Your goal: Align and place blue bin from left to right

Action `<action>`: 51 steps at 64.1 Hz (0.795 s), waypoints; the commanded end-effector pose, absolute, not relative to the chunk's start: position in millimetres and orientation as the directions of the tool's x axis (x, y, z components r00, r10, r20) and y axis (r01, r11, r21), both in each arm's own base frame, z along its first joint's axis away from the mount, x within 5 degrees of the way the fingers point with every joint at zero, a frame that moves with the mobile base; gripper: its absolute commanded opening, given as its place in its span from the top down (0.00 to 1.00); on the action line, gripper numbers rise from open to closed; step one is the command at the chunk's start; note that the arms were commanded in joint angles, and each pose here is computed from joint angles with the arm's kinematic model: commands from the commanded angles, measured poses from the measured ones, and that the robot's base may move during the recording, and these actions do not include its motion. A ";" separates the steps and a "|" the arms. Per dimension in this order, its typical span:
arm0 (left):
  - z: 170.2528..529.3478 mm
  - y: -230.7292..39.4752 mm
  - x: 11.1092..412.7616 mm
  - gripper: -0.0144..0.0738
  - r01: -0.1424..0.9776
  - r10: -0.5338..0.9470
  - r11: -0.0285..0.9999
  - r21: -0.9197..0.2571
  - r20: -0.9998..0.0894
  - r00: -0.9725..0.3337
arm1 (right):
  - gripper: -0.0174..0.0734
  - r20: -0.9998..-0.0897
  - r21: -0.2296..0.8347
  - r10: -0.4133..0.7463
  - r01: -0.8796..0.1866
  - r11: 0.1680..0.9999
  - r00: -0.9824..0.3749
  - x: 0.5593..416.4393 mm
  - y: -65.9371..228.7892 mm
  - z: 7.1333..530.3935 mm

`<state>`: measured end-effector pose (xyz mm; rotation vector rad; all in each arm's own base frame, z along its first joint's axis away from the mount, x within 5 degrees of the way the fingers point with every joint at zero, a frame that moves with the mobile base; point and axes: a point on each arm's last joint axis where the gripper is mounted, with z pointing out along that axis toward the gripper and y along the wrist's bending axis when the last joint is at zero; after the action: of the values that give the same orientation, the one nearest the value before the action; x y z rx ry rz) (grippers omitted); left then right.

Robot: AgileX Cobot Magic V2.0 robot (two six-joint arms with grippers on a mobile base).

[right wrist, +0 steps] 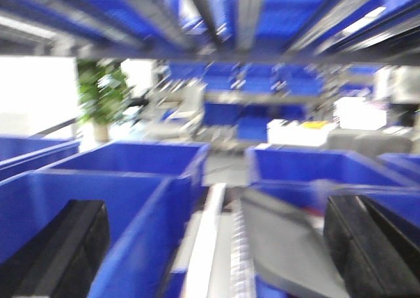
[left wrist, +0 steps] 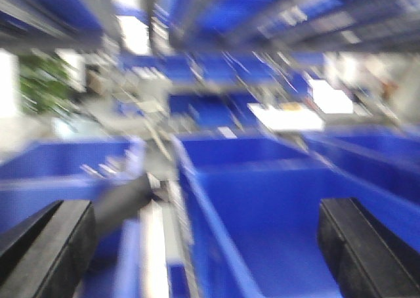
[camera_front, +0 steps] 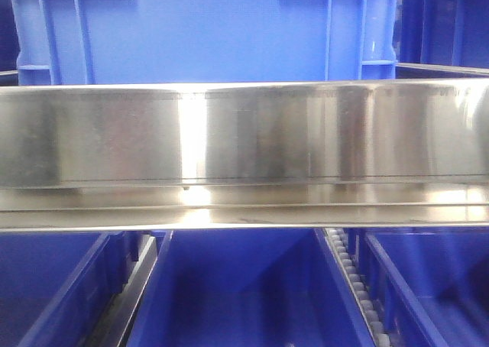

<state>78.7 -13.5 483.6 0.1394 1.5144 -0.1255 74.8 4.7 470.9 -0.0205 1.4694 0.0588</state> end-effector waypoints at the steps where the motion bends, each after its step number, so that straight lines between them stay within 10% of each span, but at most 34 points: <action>1: 485.1 -24.7 100.9 0.17 0.240 0.043 0.970 0.027 -0.997 -0.060 | 0.18 -0.998 0.031 0.039 -0.119 0.992 0.058 89.7 10.6 480.7; 27: 510.3 -85.6 208.5 0.17 0.383 0.178 0.923 0.035 -0.922 -0.344 | 0.18 -0.963 0.017 -0.067 -0.308 0.951 -0.260 196.6 51.4 512.3; 51: 498.3 -101.1 306.4 0.18 0.111 0.126 0.991 0.078 -0.827 -0.548 | 0.19 -0.837 -0.013 -0.120 -0.199 0.980 -0.534 305.1 63.7 522.0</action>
<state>295.2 -96.6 503.5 0.2192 2.1007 0.0110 283.8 63.9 524.3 -0.2608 2.1112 0.1499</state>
